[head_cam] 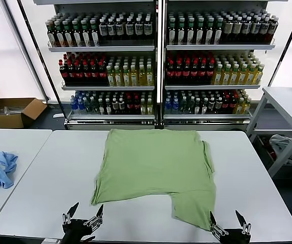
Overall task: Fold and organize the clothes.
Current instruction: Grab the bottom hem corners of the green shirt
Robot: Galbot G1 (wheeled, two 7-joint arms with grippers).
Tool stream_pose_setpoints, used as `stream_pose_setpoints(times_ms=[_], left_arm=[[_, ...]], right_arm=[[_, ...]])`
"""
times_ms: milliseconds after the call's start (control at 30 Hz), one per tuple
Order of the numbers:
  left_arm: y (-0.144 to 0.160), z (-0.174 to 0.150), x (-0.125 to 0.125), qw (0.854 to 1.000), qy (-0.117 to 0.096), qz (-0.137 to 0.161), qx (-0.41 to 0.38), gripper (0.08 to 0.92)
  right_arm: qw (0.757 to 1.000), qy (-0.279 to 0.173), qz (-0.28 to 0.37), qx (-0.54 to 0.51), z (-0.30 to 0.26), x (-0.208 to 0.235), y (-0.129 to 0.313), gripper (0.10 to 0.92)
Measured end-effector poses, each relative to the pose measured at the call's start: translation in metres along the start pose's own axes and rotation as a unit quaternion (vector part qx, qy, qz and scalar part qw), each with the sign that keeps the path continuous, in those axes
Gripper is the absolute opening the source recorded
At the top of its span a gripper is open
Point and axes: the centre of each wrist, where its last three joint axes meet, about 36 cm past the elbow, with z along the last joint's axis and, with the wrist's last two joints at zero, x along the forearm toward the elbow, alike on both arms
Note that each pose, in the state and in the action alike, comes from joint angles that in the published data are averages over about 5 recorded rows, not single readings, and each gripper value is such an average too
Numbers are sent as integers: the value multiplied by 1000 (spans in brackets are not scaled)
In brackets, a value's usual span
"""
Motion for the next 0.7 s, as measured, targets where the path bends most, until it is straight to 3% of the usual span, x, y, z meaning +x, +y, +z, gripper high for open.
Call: stream_pose_setpoints(times_ms=[333, 700], left_arm=[[5, -9, -26, 999, 23, 27, 30, 823], [17, -5, -56, 998, 34, 27, 49, 823]], right_arm=[[999, 24, -23, -10, 2, -13, 11, 823], [999, 32, -36, -14, 6, -22, 17, 823]])
